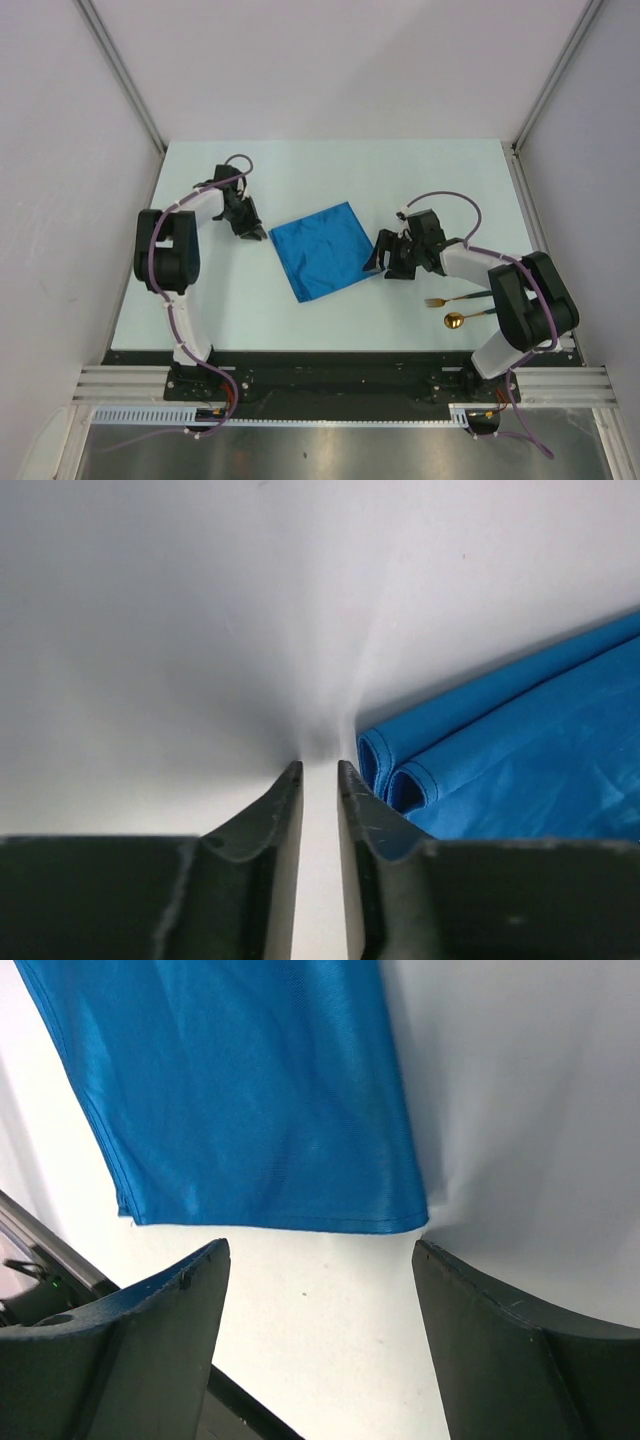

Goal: Fold the napkin into a case and place the utensils inside
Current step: Rotate the square-folded napkin at the center of the board.

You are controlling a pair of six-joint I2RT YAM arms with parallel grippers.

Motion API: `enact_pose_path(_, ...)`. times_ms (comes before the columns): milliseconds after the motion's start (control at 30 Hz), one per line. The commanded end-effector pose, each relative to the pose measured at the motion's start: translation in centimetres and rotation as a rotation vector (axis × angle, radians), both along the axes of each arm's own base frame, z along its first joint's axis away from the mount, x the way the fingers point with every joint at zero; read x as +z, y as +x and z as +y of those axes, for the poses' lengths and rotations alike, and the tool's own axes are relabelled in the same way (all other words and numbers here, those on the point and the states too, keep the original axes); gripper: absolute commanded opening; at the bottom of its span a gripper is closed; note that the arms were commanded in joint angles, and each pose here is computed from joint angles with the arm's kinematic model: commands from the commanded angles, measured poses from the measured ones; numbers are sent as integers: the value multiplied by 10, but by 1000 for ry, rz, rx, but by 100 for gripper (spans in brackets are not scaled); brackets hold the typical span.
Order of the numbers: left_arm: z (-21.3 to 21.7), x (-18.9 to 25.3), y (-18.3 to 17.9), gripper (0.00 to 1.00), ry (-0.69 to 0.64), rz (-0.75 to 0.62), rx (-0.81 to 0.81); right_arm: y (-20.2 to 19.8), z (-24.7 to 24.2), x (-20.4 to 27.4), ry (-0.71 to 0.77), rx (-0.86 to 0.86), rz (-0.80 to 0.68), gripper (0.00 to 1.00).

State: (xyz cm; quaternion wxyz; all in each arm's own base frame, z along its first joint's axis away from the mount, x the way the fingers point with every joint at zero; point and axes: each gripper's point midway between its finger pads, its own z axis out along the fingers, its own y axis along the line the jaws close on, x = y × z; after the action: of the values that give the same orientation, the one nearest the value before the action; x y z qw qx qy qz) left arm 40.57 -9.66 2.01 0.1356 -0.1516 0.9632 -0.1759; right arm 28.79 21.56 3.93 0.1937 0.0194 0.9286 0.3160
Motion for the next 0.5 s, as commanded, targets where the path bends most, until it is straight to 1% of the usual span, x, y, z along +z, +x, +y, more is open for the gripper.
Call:
enact_pose_path(0,-3,12,9,22,-26,-52,-22,16,-15,10,15,-69,-40,81)
enact_pose_path(33,-3,14,8,24,-28,-63,-18,18,-17,13,12,-71,-44,82)
enact_pose_path(67,-3,13,-3,27,-31,-56,-16,20,-20,15,8,-75,-48,82)
enact_pose_path(100,-4,29,-3,43,-35,-99,-12,22,-24,16,-4,-77,-54,83)
enact_pose_path(133,-5,37,-3,51,-43,-128,-1,22,-27,16,-10,-82,-53,84)
enact_pose_path(167,-6,38,-9,57,-50,-130,2,25,-32,17,-10,-95,-57,84)
enact_pose_path(200,-10,46,-8,63,-64,-156,-3,26,-34,17,-9,-96,-60,85)
enact_pose_path(267,-13,61,-2,66,-67,-198,-1,29,-37,18,-4,-101,-63,84)
enact_pose_path(333,-17,55,0,67,-60,-167,-1,32,-40,17,-3,-111,-60,84)
enact_pose_path(433,-31,55,6,67,-93,-150,-11,36,-38,19,3,-108,-65,84)
enact_pose_path(467,-34,52,9,68,-86,-150,-12,38,-38,19,4,-108,-68,84)
